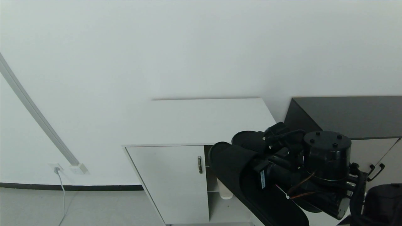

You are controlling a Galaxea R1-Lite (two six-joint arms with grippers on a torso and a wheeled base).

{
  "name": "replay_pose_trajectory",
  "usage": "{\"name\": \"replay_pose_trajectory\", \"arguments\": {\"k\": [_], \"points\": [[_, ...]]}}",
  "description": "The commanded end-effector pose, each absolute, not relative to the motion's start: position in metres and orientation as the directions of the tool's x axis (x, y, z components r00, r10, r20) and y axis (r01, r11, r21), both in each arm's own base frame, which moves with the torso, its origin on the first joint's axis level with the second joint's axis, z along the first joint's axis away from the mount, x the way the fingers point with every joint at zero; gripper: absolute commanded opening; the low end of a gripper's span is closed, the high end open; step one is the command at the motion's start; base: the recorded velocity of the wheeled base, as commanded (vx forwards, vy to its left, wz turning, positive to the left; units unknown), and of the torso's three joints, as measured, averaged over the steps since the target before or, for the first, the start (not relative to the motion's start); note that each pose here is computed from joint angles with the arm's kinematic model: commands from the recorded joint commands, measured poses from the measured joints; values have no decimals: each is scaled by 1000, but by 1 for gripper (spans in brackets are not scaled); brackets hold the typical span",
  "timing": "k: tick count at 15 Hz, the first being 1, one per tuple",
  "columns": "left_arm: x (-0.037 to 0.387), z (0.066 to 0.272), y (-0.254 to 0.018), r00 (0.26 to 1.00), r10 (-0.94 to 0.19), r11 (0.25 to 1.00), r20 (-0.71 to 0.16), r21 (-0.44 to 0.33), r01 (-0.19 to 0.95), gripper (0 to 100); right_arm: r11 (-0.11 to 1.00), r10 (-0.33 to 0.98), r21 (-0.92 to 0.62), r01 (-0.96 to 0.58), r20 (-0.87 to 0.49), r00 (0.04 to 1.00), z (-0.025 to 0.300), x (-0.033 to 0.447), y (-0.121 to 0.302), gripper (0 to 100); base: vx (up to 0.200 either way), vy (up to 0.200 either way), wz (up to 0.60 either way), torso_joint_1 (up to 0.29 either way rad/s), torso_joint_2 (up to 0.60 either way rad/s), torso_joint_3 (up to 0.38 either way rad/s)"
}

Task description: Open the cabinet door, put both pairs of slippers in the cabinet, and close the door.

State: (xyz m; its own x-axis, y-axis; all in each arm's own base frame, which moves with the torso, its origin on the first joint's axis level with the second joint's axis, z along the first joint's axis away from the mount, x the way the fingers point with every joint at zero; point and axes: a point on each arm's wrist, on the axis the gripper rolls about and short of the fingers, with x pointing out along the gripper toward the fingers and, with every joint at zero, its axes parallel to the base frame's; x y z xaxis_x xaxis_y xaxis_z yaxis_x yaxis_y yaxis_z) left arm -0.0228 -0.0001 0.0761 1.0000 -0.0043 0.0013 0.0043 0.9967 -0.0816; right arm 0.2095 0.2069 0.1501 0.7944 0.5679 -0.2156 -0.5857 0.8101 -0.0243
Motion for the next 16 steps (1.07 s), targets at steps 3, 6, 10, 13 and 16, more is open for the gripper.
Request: {"name": "replay_pose_trajectory", "arguments": {"k": [3, 6, 10, 13, 16], "points": [[-23, 76, 0, 1000, -5, 997, 2, -83, 5, 0, 809, 568, -26, -587, -222, 793, 148, 208, 206, 0, 0, 0, 0, -41, 87, 50], [-23, 76, 0, 1000, -5, 997, 2, -81, 5, 0, 809, 567, -30, -587, -229, 791, 147, 207, 205, 0, 0, 0, 0, -165, 352, 194], [-23, 76, 0, 1000, -5, 997, 2, -83, 5, 0, 800, 575, -33, -599, -244, 781, 143, 202, 206, 0, 0, 0, 0, -187, 435, 246], [-23, 76, 0, 1000, -5, 997, 2, -83, 5, 0, 798, 575, -38, -601, -247, 780, 142, 202, 206, 0, 0, 0, 0, -233, 548, 310], [-23, 76, 0, 1000, -5, 997, 2, -83, 5, 0, 797, 577, -38, -602, -247, 779, 142, 201, 207, 0, 0, 0, 0, -227, 540, 310]]}}
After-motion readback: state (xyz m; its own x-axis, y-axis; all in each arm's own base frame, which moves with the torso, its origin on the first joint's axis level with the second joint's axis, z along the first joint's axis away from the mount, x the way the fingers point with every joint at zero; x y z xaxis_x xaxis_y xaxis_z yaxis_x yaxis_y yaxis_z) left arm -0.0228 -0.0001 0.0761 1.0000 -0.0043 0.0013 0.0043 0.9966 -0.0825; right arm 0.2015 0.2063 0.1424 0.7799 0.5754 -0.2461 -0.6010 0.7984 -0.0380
